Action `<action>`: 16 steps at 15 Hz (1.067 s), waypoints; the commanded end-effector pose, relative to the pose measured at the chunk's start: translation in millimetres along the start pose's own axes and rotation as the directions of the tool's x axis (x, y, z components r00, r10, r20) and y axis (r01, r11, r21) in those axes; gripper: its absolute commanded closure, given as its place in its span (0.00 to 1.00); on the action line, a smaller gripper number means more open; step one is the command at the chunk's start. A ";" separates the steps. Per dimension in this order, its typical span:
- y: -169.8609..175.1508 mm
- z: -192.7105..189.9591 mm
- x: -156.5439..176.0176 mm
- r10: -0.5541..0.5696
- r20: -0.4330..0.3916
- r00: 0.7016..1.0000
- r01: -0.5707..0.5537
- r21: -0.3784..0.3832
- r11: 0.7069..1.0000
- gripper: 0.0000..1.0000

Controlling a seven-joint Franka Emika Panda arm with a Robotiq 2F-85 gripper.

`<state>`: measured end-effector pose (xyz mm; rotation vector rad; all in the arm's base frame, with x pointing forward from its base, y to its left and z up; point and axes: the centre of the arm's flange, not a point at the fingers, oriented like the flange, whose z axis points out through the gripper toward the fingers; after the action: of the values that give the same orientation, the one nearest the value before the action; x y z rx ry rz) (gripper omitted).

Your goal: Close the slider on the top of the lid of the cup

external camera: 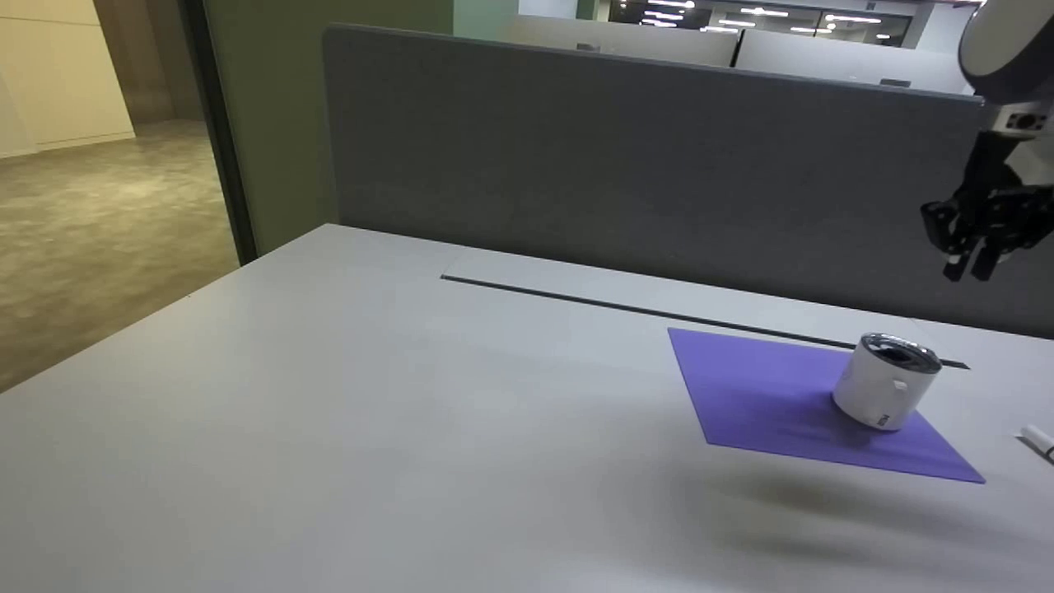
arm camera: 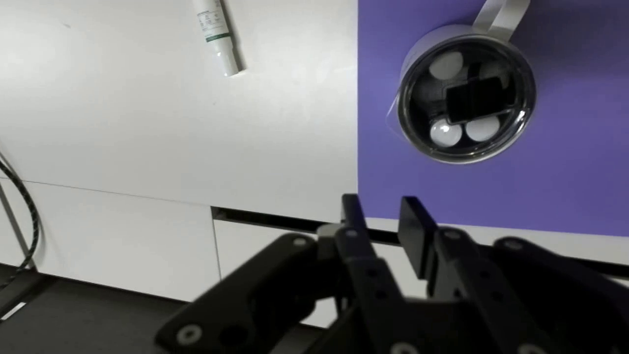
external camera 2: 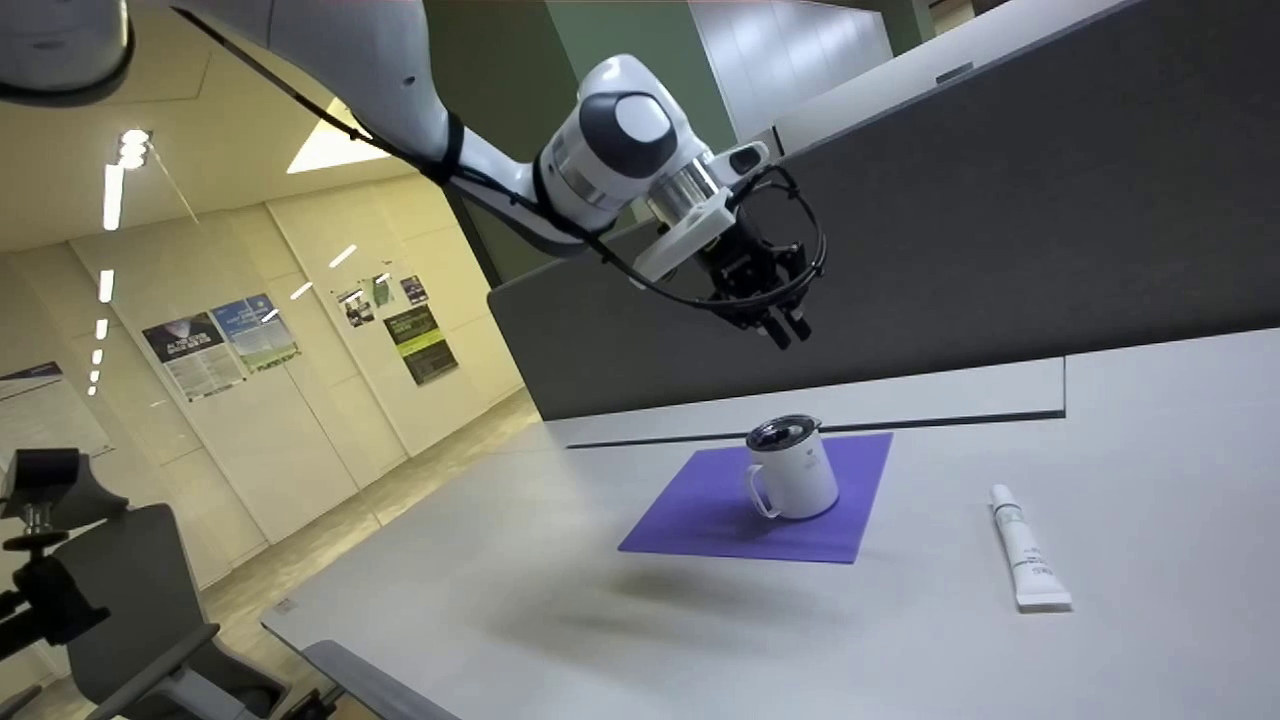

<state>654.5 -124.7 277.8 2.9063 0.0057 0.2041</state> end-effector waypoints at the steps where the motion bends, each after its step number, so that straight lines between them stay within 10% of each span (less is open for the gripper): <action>1: -22.0 18.2 10.4 -0.026 0.035 0.999 0.027 -0.034 0.999 0.98; 16: -47.4 45.8 -10.4 -0.094 0.126 0.988 0.101 -0.051 0.994 1.00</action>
<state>651.1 -89.0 221.4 2.8476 0.1193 0.0078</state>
